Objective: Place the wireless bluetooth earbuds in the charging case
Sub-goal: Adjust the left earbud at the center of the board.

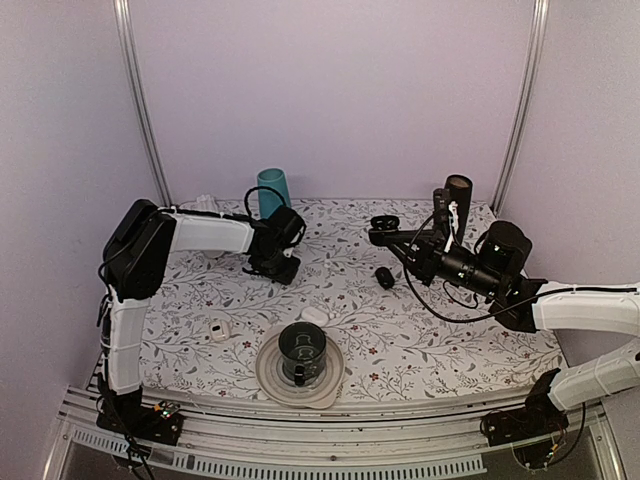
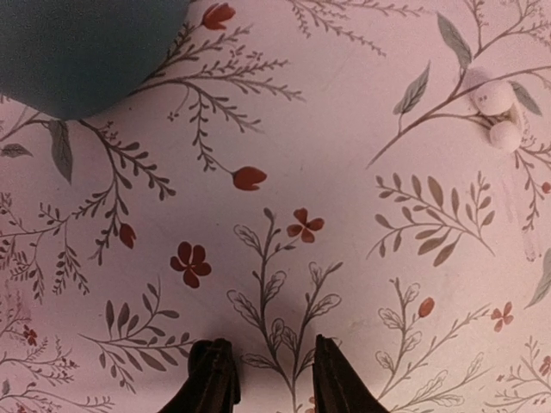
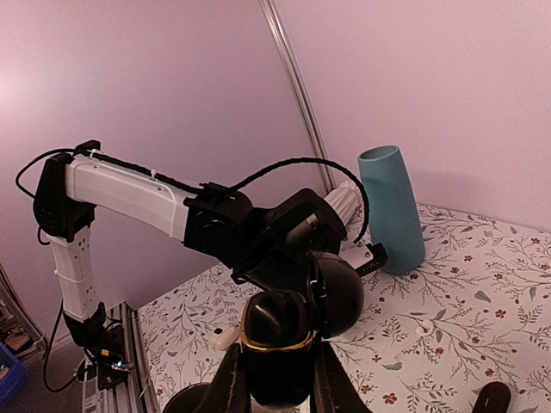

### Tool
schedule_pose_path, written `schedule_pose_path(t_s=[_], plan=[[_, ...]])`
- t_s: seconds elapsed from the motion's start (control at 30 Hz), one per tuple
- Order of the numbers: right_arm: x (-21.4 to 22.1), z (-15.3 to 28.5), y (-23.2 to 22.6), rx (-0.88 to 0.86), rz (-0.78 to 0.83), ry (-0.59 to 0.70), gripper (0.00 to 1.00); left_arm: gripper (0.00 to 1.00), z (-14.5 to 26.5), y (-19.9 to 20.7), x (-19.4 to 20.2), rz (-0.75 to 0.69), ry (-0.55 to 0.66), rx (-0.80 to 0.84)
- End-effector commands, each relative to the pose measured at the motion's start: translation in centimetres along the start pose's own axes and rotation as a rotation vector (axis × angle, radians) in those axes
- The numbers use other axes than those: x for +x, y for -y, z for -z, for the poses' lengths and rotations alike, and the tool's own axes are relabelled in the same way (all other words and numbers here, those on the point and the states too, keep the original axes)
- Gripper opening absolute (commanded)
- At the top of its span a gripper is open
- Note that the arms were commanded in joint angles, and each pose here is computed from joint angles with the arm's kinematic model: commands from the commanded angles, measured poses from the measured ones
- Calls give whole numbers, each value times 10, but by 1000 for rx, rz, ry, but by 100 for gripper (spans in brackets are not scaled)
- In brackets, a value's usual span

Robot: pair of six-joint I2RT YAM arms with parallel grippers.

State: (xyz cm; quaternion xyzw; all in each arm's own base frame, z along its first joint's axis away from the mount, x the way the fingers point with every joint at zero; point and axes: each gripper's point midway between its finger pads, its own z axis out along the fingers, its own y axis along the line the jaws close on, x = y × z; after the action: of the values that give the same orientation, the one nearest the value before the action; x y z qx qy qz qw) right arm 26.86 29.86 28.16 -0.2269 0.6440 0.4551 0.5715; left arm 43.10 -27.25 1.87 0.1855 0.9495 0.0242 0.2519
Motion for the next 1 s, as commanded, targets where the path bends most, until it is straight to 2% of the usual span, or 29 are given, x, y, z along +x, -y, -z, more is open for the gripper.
schedule_pose_path(t_s=[0.0, 0.97], plan=[[-5, 1, -1, -3, -4, 11, 3, 34, 10, -9, -7, 26, 19, -7], [-4, -4, -1, -15, -9, 1, 3, 34, 20, -26, -9, 65, 34, -14]])
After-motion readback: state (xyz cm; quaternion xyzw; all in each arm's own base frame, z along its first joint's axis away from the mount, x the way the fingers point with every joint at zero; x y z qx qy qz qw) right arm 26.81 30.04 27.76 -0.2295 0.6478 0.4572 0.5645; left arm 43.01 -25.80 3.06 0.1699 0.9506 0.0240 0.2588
